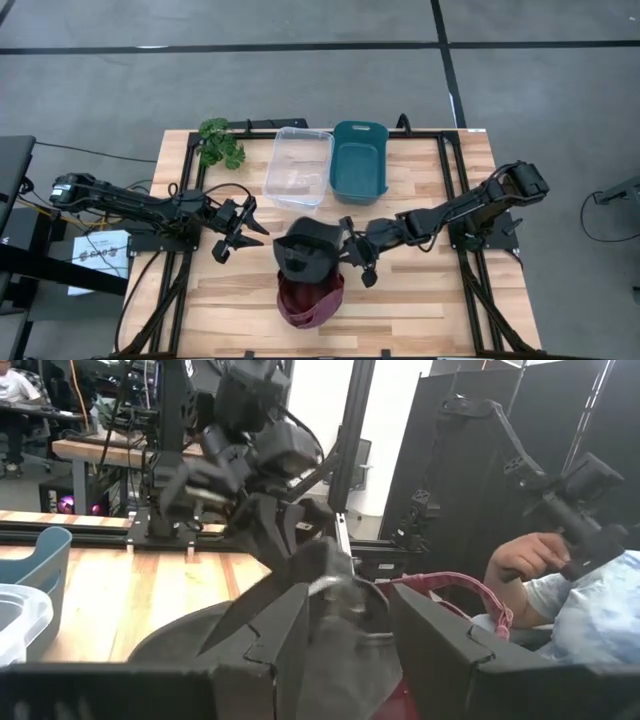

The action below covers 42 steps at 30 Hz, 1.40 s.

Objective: Pick & Place hat
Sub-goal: Put the top black cap into the blue bin

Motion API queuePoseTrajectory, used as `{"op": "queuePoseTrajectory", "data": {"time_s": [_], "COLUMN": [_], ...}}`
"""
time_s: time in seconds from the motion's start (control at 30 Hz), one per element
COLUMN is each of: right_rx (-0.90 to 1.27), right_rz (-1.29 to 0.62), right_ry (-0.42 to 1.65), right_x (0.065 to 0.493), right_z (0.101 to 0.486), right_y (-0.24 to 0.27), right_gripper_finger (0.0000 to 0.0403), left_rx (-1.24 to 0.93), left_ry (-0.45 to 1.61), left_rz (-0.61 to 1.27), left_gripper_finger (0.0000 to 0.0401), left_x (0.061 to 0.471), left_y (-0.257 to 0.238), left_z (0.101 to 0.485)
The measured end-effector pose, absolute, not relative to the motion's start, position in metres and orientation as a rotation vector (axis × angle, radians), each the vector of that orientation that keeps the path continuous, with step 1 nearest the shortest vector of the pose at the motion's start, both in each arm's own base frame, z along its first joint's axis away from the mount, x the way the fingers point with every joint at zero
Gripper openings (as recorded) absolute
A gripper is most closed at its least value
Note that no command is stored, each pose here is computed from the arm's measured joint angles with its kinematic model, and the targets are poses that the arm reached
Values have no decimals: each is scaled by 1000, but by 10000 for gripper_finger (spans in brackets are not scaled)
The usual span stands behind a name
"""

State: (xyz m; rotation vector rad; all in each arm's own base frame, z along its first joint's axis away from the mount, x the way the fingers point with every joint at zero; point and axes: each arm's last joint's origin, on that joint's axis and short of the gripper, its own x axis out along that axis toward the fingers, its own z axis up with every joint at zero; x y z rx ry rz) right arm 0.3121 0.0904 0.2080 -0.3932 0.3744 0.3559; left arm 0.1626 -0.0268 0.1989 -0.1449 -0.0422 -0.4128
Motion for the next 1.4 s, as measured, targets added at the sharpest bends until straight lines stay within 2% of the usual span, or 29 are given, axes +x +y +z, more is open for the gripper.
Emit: {"op": "queuePoseTrajectory", "data": {"time_s": [0.4, 0.67, 1.1, 1.4], "right_rx": [-442, -465, -477, -473], "right_rz": [69, -19, -58, 86], "right_ry": [222, 130, -123, -319], "right_x": [315, 306, 269, 256], "right_z": [228, 255, 319, 343], "right_y": [92, 86, 75, 68], "right_gripper_finger": [2, 2, 1, 1], "left_rx": [-147, -148, -97, -62], "left_ry": [-52, -55, -66, -74], "left_rz": [-356, -338, -300, -238], "left_gripper_finger": [140, 140, 140, 140], "left_x": [163, 163, 164, 166], "left_y": [-25, -25, -24, -22], "left_z": [199, 200, 200, 199]}}
